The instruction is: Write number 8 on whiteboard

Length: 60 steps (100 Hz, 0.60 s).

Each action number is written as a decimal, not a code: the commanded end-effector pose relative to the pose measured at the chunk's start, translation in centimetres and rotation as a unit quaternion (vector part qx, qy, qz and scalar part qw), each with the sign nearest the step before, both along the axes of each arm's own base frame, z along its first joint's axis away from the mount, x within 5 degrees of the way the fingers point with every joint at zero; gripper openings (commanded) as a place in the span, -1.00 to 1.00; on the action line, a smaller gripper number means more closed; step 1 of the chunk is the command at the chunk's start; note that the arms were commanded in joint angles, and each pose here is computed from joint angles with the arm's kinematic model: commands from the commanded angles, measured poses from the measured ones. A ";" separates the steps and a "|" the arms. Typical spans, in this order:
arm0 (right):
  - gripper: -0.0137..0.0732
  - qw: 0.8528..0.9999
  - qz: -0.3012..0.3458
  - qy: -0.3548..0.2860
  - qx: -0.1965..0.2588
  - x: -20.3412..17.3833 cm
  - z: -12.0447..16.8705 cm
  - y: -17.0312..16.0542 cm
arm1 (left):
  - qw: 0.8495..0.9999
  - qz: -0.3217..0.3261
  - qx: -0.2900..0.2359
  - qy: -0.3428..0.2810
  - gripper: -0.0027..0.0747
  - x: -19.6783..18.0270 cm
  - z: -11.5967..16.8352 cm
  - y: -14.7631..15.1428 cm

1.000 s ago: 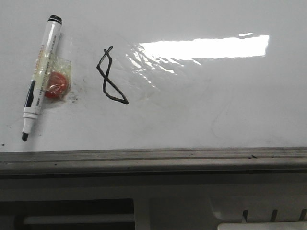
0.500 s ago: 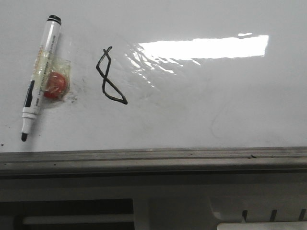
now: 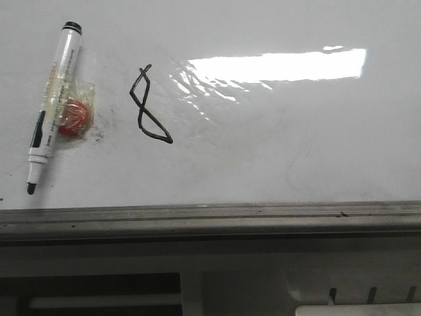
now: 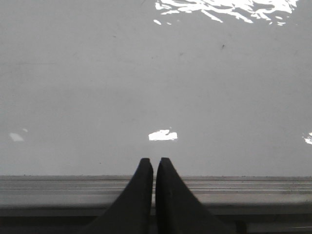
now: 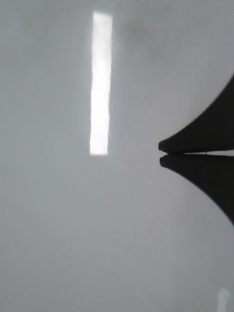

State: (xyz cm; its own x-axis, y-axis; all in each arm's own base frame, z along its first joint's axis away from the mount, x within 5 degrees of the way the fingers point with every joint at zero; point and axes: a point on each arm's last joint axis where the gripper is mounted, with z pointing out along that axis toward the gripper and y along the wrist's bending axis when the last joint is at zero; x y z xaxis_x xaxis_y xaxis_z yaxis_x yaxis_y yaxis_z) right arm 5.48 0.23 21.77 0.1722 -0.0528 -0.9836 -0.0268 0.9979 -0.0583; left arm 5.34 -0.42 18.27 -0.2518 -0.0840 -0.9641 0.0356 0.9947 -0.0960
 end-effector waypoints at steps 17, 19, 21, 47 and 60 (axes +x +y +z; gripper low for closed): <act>-0.83 0.991 -0.118 0.066 0.021 -0.1 -1.6 -1.3 | 1.000 0.000 -0.006 -0.019 -0.98 0.0 -0.6 0.0; -0.83 0.990 -0.122 0.074 0.022 -0.1 -1.7 -1.4 | 1.000 0.000 -0.006 -0.019 -0.98 0.0 -0.6 0.0; -0.83 0.988 -0.124 0.086 0.024 -0.1 -2.0 -1.4 | 1.000 0.000 -0.006 -0.019 -0.98 0.0 -0.6 0.0; -0.83 0.977 -0.132 0.165 0.035 -0.3 -3.5 -1.5 | 1.000 0.000 -0.006 -0.019 -0.98 0.0 -0.6 0.0; -0.83 0.974 -0.133 0.180 0.038 -0.3 -3.7 -1.5 | 1.000 0.000 -0.006 -0.019 -0.98 0.0 -0.6 0.0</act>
State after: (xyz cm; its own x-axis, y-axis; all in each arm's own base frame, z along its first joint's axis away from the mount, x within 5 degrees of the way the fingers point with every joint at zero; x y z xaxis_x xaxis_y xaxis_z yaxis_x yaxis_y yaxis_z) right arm 5.21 -1.28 18.12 -0.2293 0.0323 -0.9728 0.2225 0.9747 -0.0200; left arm 5.34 -0.42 18.27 -0.2518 -0.0840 -0.9641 0.0356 0.9947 -0.0960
